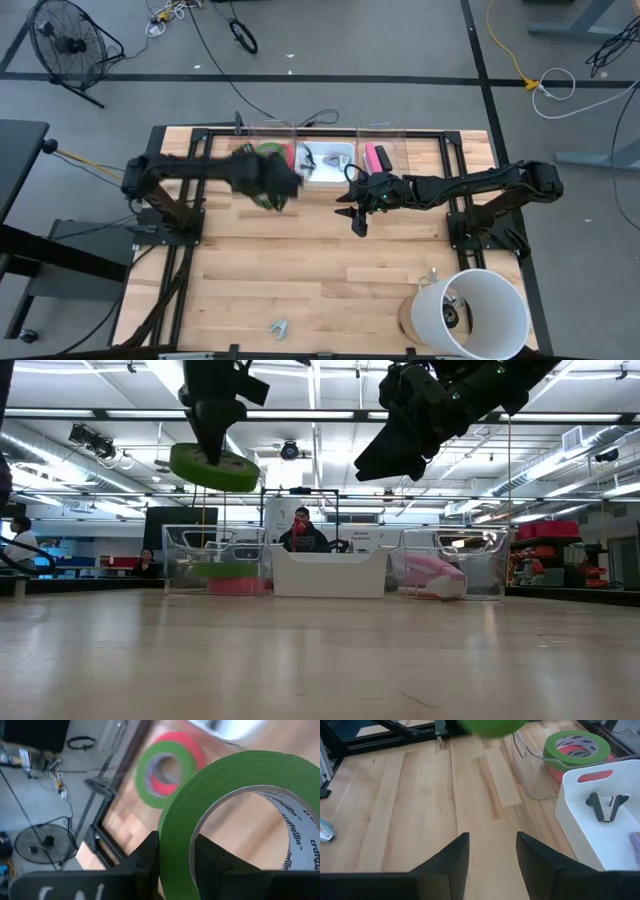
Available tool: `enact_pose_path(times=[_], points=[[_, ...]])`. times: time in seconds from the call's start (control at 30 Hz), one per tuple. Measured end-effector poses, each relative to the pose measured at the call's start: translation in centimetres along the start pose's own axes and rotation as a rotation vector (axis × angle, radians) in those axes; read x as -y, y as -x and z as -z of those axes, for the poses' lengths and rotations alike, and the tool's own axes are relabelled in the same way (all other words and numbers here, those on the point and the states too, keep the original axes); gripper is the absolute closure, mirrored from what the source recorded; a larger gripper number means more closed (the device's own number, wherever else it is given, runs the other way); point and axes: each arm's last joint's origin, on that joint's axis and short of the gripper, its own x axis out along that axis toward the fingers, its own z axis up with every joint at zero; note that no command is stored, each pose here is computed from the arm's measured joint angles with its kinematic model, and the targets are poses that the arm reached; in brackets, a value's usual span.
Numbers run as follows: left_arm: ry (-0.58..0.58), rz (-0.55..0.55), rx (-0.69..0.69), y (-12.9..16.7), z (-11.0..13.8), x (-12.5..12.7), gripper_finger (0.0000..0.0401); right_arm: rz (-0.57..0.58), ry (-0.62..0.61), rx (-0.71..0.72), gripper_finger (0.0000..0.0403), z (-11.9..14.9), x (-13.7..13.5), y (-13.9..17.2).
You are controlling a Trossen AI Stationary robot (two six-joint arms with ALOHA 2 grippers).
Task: Pick and place Stapler, Stapler remover, tape
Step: Put the light green masking tape into the left transparent bin
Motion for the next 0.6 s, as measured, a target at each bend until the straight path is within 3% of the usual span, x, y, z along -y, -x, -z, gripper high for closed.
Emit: enact_pose_path(times=[0.17,0.27,0.4,0.6], points=[[0.122,-0.009,-0.032,-1.9,-1.1,-4.9,0.0315,0.0,0.0,-0.004,0.0239,0.0,0.0,0.0],[0.2,0.057,-0.028,-3.7,-2.0,-7.1,0.0315,0.001,0.0,-0.007,0.0239,0.1,0.0,0.0],[0.266,0.167,-0.008,-7.2,-2.7,-8.8,0.0315,0.002,0.0,-0.014,0.0239,0.1,0.0,0.0],[0.406,0.205,-0.031,-11.8,-2.2,-11.3,0.0315,0.001,0.01,-0.008,0.0239,0.1,0.0,0.0]])
